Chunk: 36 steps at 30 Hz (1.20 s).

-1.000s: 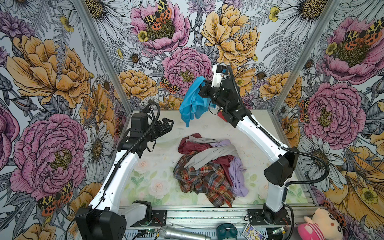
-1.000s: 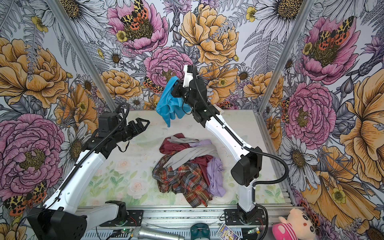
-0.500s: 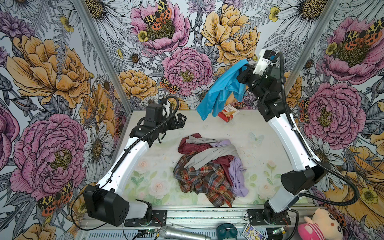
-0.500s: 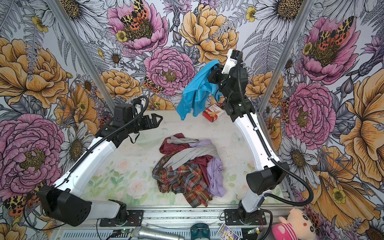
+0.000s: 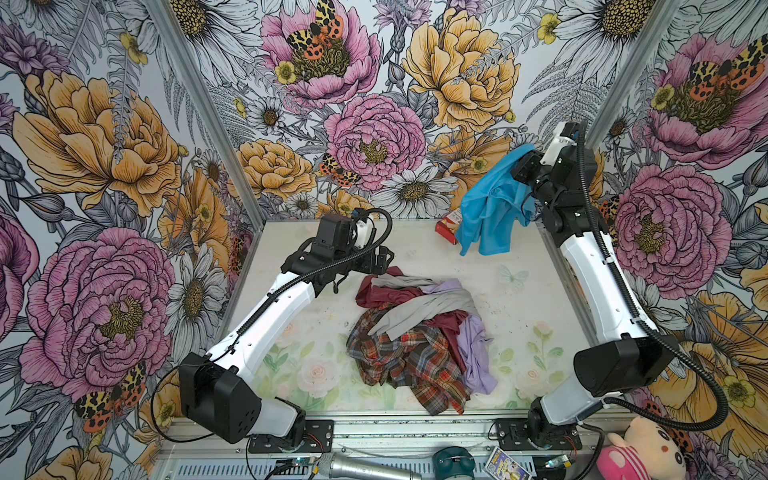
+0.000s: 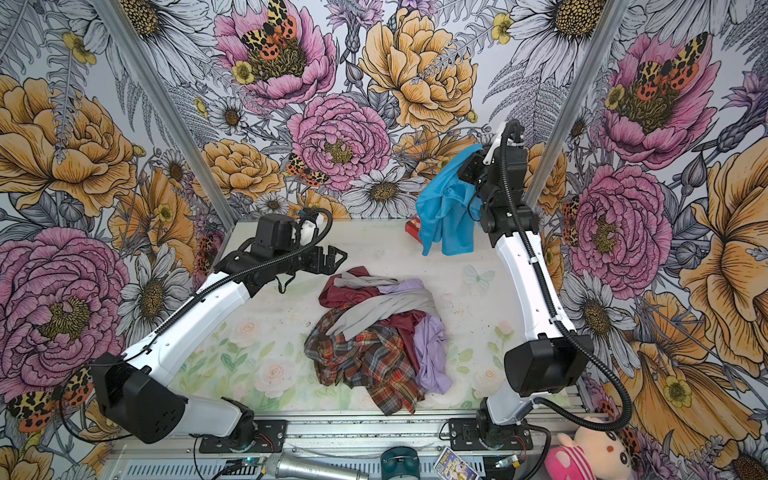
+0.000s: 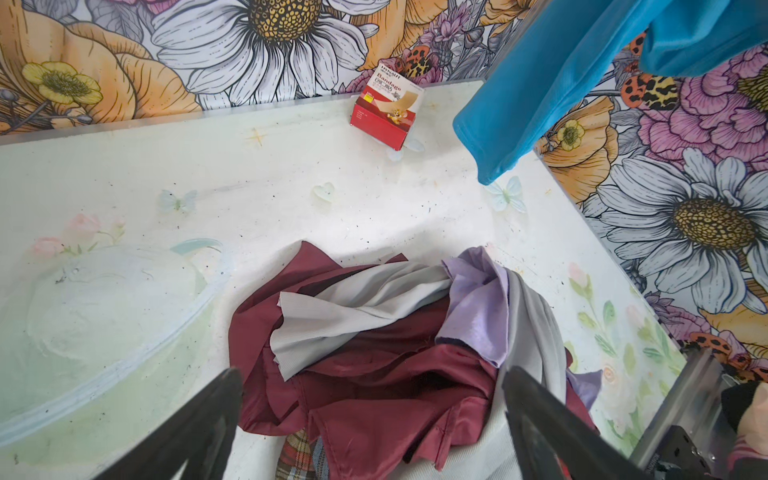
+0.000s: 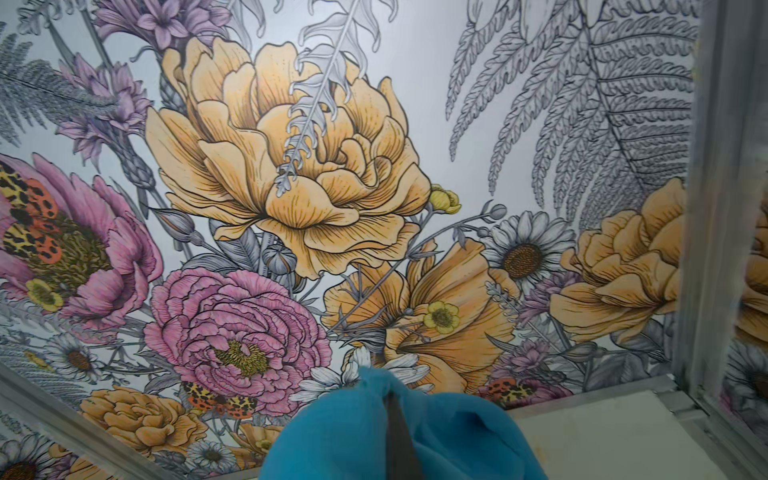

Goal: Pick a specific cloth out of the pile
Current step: 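Lower the turquoise shirt beside the bandage box with the right gripper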

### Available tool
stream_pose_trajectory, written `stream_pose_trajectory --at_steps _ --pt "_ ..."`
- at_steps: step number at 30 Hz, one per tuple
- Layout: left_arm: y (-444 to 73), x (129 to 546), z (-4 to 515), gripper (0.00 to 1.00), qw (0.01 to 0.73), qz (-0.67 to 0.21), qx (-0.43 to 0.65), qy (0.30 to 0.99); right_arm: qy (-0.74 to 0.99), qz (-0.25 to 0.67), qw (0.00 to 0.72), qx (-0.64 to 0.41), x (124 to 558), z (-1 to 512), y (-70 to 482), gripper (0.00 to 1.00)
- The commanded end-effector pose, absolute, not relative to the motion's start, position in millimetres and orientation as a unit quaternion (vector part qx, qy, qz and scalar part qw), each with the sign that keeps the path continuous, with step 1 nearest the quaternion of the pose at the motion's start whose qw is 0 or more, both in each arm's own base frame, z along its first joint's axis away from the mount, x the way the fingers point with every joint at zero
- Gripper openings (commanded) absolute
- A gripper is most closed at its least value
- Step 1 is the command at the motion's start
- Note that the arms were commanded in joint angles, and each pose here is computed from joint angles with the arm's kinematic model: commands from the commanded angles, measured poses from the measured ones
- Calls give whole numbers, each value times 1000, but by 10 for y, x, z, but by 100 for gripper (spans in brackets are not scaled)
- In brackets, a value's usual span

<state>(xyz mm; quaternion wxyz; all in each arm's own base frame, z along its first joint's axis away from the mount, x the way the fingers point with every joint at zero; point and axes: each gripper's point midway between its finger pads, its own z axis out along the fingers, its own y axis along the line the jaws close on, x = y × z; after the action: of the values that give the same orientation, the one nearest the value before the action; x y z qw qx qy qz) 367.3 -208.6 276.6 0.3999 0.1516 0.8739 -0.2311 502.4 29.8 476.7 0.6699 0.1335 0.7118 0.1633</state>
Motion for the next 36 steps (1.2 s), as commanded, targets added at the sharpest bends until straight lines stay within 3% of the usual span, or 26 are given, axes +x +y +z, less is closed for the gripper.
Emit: stream_pose_trajectory --at_steps 1,24,29,36 --pt "-2114 3580 2661 99 385 -237 168 876 713 128 670 161 5024 4660 -7 0" --pt "-2161 3485 2590 99 389 -210 177 879 787 33 552 275 5627 2979 -1213 0" --pt "-2121 3523 2577 99 393 -199 170 882 805 15 515 294 5545 2577 -1300 0" --pt "-2089 3538 2602 99 397 -196 163 882 816 -47 471 332 5067 2160 -1462 0"
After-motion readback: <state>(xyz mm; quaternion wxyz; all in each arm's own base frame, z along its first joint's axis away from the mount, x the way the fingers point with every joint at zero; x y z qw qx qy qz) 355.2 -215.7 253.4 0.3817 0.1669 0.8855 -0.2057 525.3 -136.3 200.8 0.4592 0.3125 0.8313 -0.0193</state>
